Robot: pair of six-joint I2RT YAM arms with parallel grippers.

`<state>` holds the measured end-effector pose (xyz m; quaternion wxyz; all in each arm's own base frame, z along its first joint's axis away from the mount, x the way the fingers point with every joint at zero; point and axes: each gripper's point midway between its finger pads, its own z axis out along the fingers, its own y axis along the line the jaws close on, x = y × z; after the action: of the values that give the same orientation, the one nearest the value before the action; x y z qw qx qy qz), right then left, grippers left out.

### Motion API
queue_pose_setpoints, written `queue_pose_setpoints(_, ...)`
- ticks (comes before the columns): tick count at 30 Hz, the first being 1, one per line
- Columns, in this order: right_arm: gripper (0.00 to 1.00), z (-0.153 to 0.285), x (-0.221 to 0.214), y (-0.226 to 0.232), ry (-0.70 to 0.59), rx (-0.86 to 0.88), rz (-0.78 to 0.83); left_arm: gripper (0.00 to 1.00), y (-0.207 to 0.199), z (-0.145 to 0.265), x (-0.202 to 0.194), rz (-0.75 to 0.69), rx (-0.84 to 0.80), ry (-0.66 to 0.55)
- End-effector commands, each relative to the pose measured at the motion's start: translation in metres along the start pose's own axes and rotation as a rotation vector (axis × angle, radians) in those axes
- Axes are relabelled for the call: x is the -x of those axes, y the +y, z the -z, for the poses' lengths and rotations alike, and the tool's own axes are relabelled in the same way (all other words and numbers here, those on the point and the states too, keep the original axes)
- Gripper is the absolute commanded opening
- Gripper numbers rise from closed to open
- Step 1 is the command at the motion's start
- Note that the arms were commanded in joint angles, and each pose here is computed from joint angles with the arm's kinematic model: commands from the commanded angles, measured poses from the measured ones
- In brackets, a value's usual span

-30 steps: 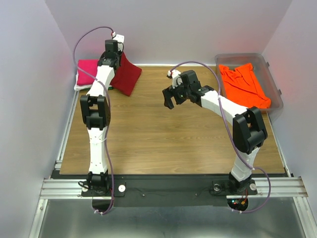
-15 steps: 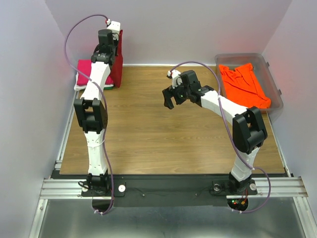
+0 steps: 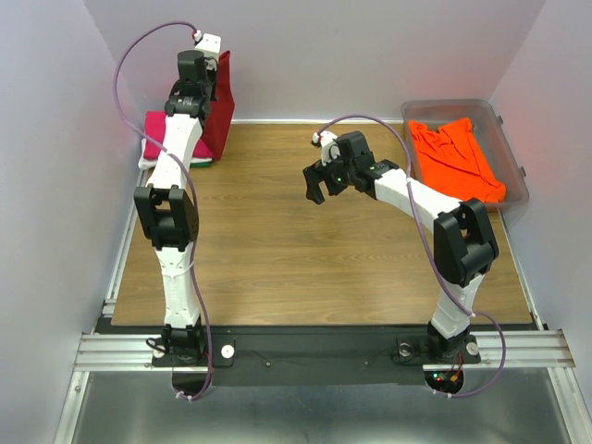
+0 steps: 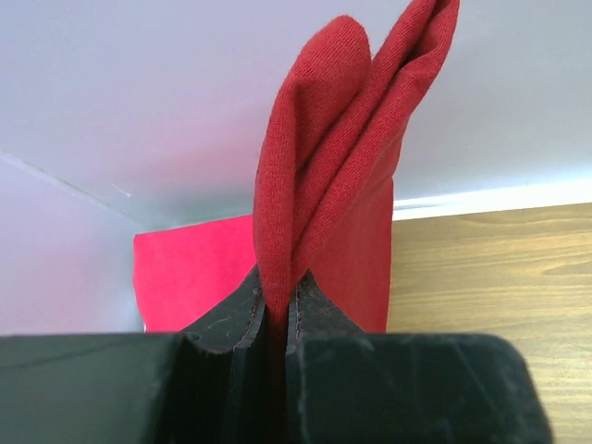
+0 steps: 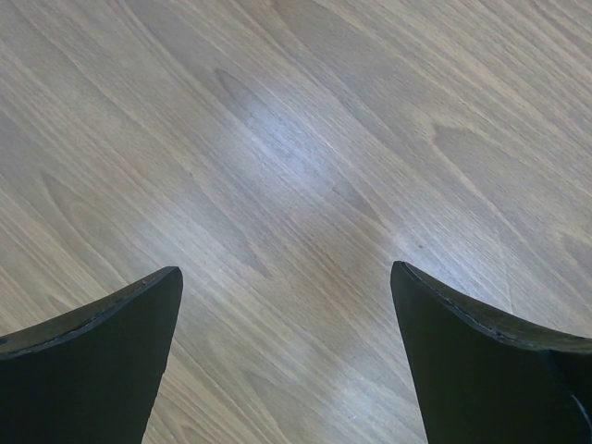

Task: Fold and stack the t-shirts
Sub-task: Neatly place the folded tshirt to the corner

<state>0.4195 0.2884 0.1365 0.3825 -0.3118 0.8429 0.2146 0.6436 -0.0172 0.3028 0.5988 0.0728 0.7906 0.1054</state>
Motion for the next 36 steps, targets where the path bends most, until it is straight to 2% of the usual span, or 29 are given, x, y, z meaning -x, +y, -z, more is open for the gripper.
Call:
queue_pose_setpoints(1, 1.0, -0.003, 0.0, 0.003, -0.002, 0.016, 0.007, 0.0, 0.039, 0.022, 0.061, 0.03, 0.06, -0.163)
queue_pose_setpoints(6, 1.0, -0.006, -0.001, 0.002, 0.002, 0.014, 0.002, 0.0, 0.051, 0.004, 0.034, 0.046, 0.056, -0.118)
queue_pose_setpoints(8, 1.0, -0.008, -0.001, 0.002, 0.005, 0.016, -0.001, 0.0, 0.068, -0.004, 0.02, 0.052, 0.073, -0.098)
queue_pose_setpoints(17, 1.0, -0.015, -0.004, 0.001, 0.024, 0.022, -0.014, 0.0, 0.095, -0.032, -0.033, 0.011, 0.098, -0.023)
queue_pose_setpoints(27, 1.0, -0.022, -0.01, 0.0, 0.05, 0.025, -0.019, 0.02, 0.151, -0.052, -0.078, -0.024, 0.193, 0.027)
queue_pose_setpoints(29, 1.0, -0.022, -0.009, -0.001, 0.05, 0.023, -0.017, 0.08, 0.16, -0.057, -0.09, -0.046, 0.221, 0.048)
queue_pose_setpoints(30, 1.0, -0.022, -0.01, -0.001, 0.054, 0.021, -0.018, 0.15, 0.168, -0.057, -0.095, -0.06, 0.239, 0.058)
queue_pose_setpoints(31, 1.0, -0.022, -0.009, -0.001, 0.052, 0.019, -0.016, 0.3, 0.175, -0.058, -0.099, -0.063, 0.263, 0.063)
queue_pose_setpoints(34, 1.0, -0.018, -0.006, -0.003, 0.048, 0.008, -0.008, 0.5, 0.198, -0.053, -0.101, -0.096, 0.315, 0.077)
queue_pose_setpoints(36, 1.0, -0.01, 0.001, -0.003, 0.033, -0.003, 0.006, 0.53, 0.211, -0.045, -0.083, -0.104, 0.342, 0.048)
